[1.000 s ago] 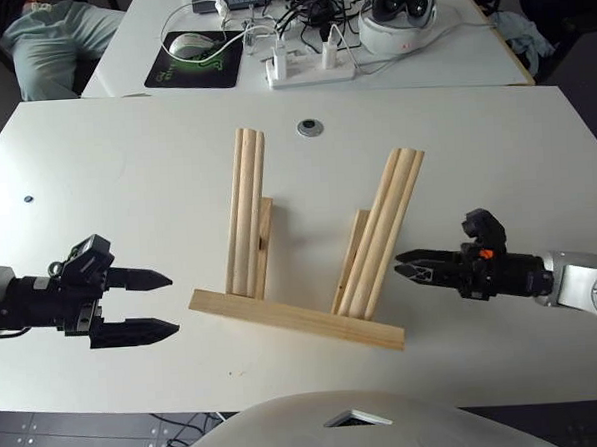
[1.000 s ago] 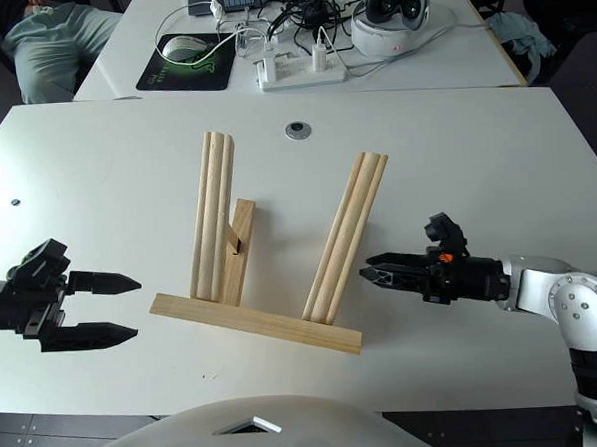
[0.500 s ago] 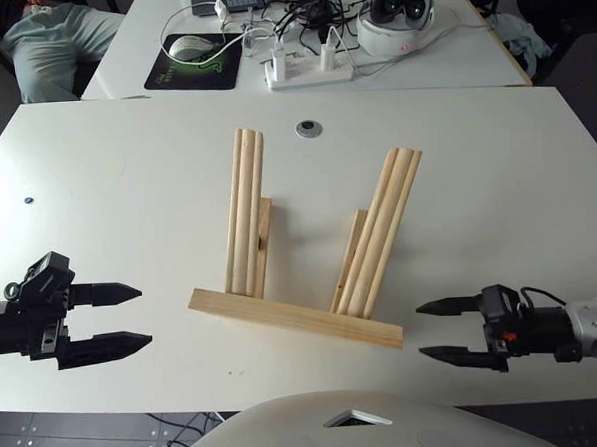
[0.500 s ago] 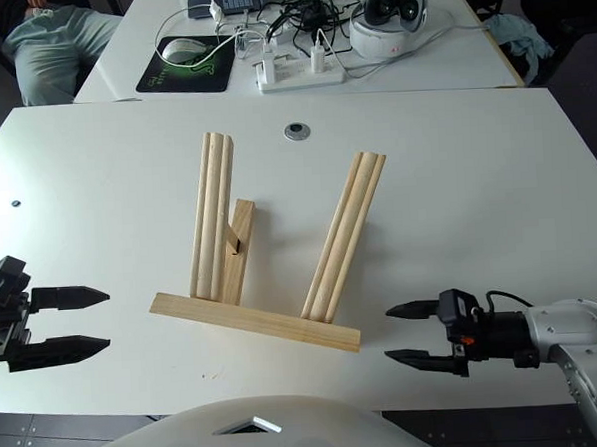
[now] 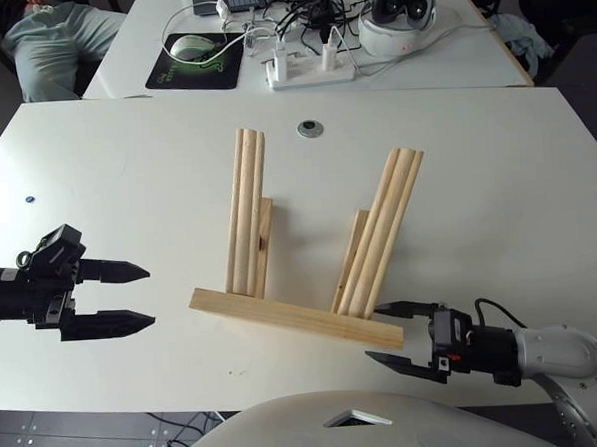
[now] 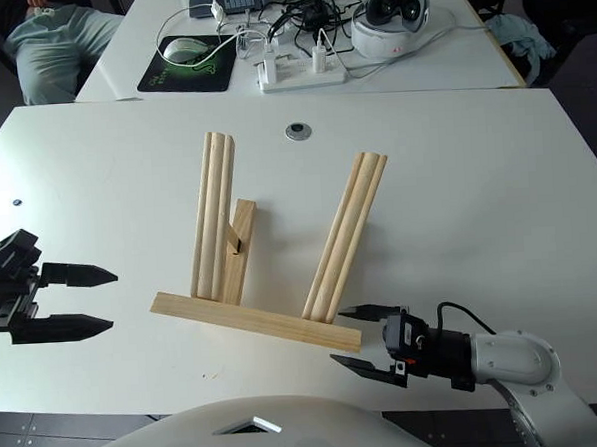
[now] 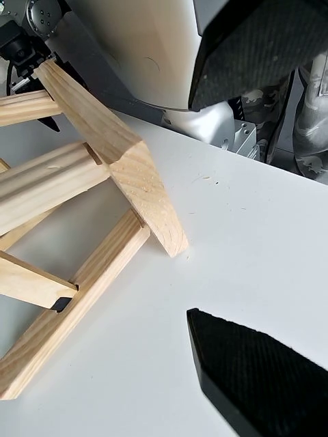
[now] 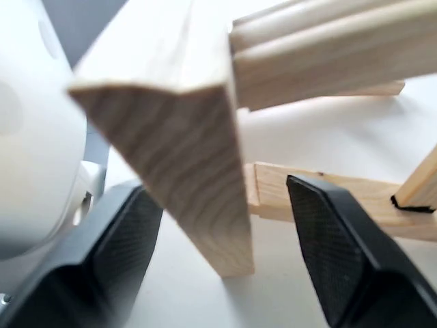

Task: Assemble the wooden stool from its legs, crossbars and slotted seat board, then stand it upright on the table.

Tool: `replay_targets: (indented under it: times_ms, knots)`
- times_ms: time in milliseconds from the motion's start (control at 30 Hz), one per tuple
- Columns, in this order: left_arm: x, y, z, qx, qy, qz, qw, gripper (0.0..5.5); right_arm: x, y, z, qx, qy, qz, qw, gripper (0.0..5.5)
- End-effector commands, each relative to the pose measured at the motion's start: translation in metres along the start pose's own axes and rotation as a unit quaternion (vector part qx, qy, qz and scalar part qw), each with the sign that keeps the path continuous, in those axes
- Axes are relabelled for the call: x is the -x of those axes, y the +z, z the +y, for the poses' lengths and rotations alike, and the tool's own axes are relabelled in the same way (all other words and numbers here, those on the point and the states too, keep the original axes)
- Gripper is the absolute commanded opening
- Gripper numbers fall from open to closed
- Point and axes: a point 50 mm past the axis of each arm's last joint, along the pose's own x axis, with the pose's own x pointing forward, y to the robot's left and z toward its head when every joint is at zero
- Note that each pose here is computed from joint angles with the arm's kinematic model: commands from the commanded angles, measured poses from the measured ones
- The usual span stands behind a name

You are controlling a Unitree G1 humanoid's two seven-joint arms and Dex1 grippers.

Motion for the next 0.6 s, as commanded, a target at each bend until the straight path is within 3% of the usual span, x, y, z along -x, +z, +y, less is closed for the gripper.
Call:
replay_targets:
  times_ms: [33,233,400,600]
  knots:
    - [0.003,0.006,0.002,-0.010,0.008,0.010,1.000,5.40,0.001,-0.004,0.002,-0.024,0.011,0.009,1.000,2.47]
    - [0.001,0.001,0.002,-0.002,0.014,0.001,1.000,5.40,0.001,-0.001,0.002,-0.048,0.055,-0.003,0.997,1.60]
    - [-0.001,-0.005,-0.002,0.008,0.020,-0.010,1.000,5.40,0.001,0.015,-0.008,-0.078,0.070,-0.037,0.994,1.58]
    - [-0.004,-0.013,-0.007,0.020,0.033,-0.032,0.999,5.40,0.008,0.047,-0.027,-0.236,0.117,-0.079,0.961,1.57]
